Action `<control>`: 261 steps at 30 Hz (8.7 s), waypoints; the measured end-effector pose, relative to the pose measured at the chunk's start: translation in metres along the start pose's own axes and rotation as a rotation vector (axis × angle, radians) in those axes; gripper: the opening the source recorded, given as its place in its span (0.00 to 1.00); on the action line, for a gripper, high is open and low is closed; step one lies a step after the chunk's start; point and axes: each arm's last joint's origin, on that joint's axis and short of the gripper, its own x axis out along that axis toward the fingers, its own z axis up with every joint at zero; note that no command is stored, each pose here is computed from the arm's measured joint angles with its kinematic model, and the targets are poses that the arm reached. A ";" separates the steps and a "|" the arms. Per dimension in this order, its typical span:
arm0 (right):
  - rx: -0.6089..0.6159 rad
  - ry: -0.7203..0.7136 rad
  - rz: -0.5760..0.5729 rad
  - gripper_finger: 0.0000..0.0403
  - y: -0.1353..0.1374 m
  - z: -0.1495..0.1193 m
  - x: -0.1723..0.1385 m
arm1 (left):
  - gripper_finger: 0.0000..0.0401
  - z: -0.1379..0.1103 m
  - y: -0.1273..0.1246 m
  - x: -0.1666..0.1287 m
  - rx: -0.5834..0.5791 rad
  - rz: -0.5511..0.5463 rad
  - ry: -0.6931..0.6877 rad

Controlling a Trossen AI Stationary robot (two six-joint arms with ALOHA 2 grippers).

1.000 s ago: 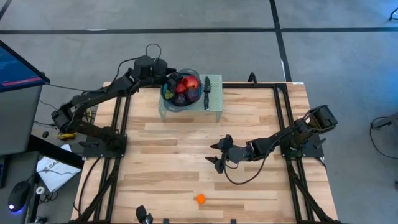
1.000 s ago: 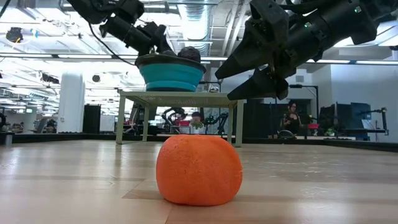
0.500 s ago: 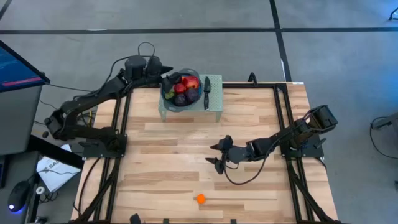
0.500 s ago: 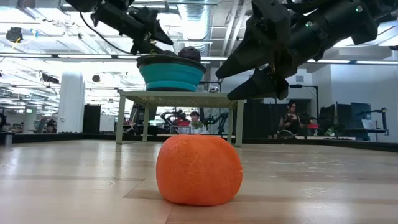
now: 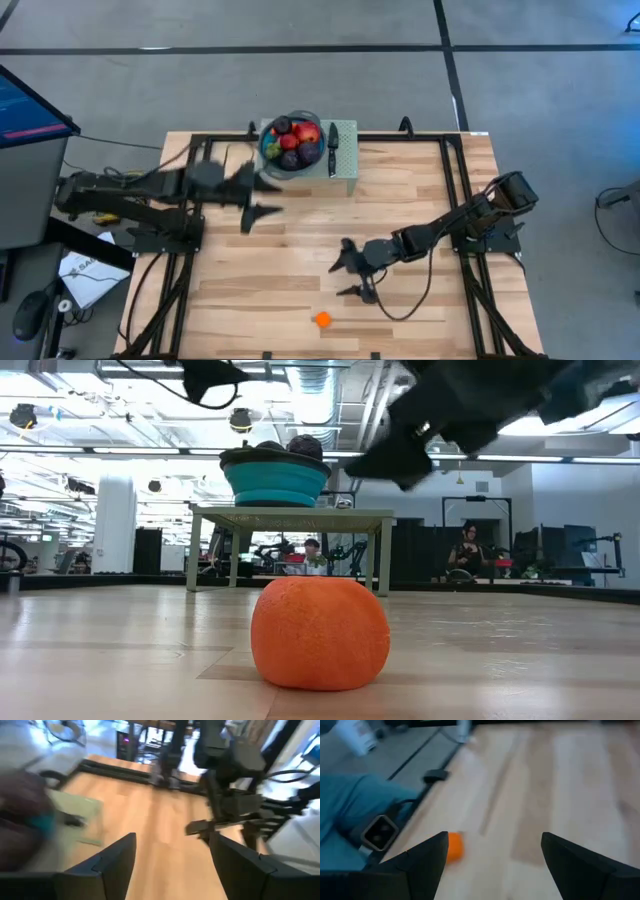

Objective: Pick & Place Fruit
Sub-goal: Put the orange into the blue strainer bowl, then return to Home Position

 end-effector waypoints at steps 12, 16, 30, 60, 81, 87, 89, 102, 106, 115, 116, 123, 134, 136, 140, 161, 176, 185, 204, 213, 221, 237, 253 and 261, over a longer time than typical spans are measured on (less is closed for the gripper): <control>-0.321 0.206 0.139 0.76 0.031 0.006 0.076 | 0.55 -0.109 -0.078 -0.010 -0.317 -0.003 0.140; -0.323 0.240 0.161 0.74 0.032 0.005 0.091 | 0.53 -0.132 -0.091 -0.012 -0.375 0.017 0.138; -0.416 0.269 0.235 0.68 0.047 -0.027 0.116 | 0.52 -0.156 -0.106 -0.006 -0.385 0.083 0.126; -0.150 -0.182 -0.347 0.29 -0.132 0.180 -0.030 | 0.52 -0.153 -0.107 -0.005 -0.378 0.078 0.096; 0.127 -0.218 -0.590 0.48 -0.237 0.195 -0.080 | 0.52 -0.152 -0.108 -0.005 -0.378 0.079 0.082; 0.134 -0.211 -0.598 0.59 -0.240 0.193 -0.081 | 0.52 -0.152 -0.108 -0.005 -0.379 0.079 0.081; 0.134 -0.208 -0.598 0.60 -0.240 0.193 -0.081 | 0.52 -0.152 -0.108 -0.005 -0.379 0.079 0.081; -0.040 -0.051 -0.603 0.42 -0.170 0.208 -0.138 | 0.52 -0.151 -0.108 -0.005 -0.371 0.080 0.064; -0.031 0.019 -0.551 0.29 -0.128 0.179 -0.158 | 0.52 -0.150 -0.108 -0.005 -0.350 0.096 0.042; 0.072 -0.132 -0.394 0.10 -0.051 0.091 -0.204 | 0.52 -0.148 -0.107 -0.005 -0.310 0.125 0.010; 0.079 -0.161 -0.375 0.09 -0.046 0.081 -0.208 | 0.52 -0.148 -0.107 -0.005 -0.312 0.130 0.003; 0.085 -0.415 -0.230 0.03 -0.026 0.011 -0.221 | 0.52 -0.146 -0.108 -0.005 -0.322 0.130 -0.011; 0.035 -0.719 -0.201 0.00 -0.037 -0.069 -0.217 | 0.52 -0.137 -0.103 0.001 -0.333 0.183 -0.099; 0.021 -0.755 -0.186 0.00 -0.039 -0.078 -0.216 | 0.52 -0.130 -0.098 0.006 -0.324 0.188 -0.123; -0.021 -0.747 -0.177 0.00 -0.041 -0.085 -0.217 | 0.52 -0.116 -0.086 0.018 -0.263 0.165 -0.153; -0.094 -0.717 -0.298 0.01 -0.046 -0.091 -0.222 | 0.52 -0.153 0.013 -0.047 -0.123 0.037 -0.515; -0.094 -0.717 -0.300 0.01 -0.046 -0.091 -0.222 | 0.24 -0.170 0.026 -0.054 0.053 -0.096 -0.373; -0.094 -0.717 -0.300 0.01 -0.046 -0.091 -0.222 | 0.17 -0.176 0.032 -0.046 0.043 -0.028 -0.277; -0.094 -0.717 -0.299 0.01 -0.046 -0.092 -0.222 | 0.18 -0.183 0.031 -0.045 0.056 -0.041 -0.197; -0.094 -0.716 -0.299 0.01 -0.046 -0.092 -0.222 | 0.18 -0.176 0.030 -0.055 0.151 -0.047 -0.322; -0.094 -0.716 -0.297 0.01 -0.046 -0.092 -0.222 | 0.18 -0.176 0.029 -0.055 0.126 -0.064 -0.321; -0.094 -0.716 -0.297 0.01 -0.046 -0.092 -0.222 | 0.18 -0.174 0.029 -0.056 0.177 -0.064 -0.354; -0.094 -0.716 -0.297 0.01 -0.046 -0.092 -0.222 | 0.18 -0.173 0.029 -0.055 0.177 -0.061 -0.353; -0.092 -0.694 -0.298 0.01 -0.046 -0.093 -0.221 | 0.18 -0.173 0.029 -0.055 0.177 -0.061 -0.354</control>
